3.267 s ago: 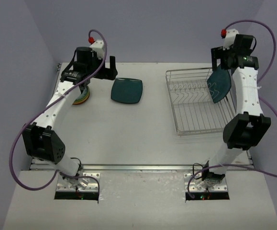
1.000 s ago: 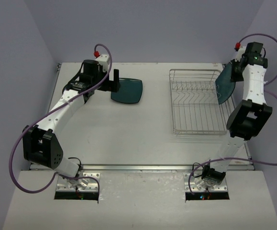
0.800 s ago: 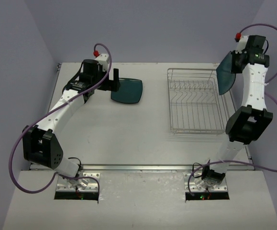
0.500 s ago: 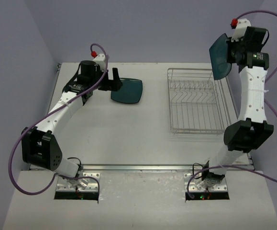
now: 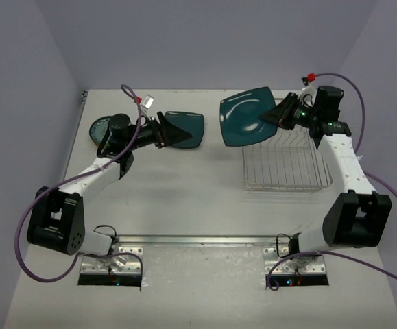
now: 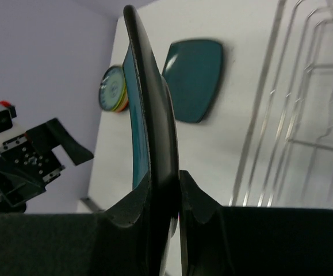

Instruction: Unload the plates from the dish rack

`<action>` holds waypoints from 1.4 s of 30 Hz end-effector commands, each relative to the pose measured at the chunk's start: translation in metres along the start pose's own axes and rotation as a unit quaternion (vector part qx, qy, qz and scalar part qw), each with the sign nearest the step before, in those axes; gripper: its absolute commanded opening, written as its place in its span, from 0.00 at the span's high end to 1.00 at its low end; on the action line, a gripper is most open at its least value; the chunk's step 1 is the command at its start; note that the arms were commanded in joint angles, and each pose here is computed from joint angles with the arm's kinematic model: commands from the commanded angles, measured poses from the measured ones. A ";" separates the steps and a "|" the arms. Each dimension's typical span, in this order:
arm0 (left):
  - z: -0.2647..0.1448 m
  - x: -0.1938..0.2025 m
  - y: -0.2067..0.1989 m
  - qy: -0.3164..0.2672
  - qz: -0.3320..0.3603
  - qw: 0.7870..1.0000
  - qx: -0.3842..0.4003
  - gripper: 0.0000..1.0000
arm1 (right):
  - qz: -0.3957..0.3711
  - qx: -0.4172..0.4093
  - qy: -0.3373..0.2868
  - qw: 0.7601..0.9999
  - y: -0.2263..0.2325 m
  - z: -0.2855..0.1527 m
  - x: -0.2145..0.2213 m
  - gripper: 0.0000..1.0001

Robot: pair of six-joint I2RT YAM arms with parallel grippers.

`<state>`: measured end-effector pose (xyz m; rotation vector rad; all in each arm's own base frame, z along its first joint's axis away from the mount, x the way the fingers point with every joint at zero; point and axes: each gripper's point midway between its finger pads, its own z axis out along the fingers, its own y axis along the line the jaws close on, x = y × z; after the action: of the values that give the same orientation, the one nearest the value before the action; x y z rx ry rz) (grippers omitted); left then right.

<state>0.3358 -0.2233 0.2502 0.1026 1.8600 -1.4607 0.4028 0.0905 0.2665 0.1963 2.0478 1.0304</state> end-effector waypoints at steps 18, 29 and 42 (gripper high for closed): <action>0.087 0.017 -0.067 0.052 -0.082 0.985 0.144 0.24 | 0.040 -0.192 0.036 0.980 0.104 -0.002 0.036 1.00; 0.086 0.013 -0.069 0.042 -0.119 0.980 0.155 1.00 | 0.076 -0.165 0.033 0.983 0.095 0.011 0.032 0.98; 0.037 -0.064 0.060 0.114 0.018 0.993 0.019 1.00 | 0.016 -0.068 0.028 0.997 0.049 0.007 0.039 0.01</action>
<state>0.4067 -0.2598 0.2396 0.1262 2.0247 -1.6542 0.3674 0.1592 0.2537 0.2028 2.0876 1.3222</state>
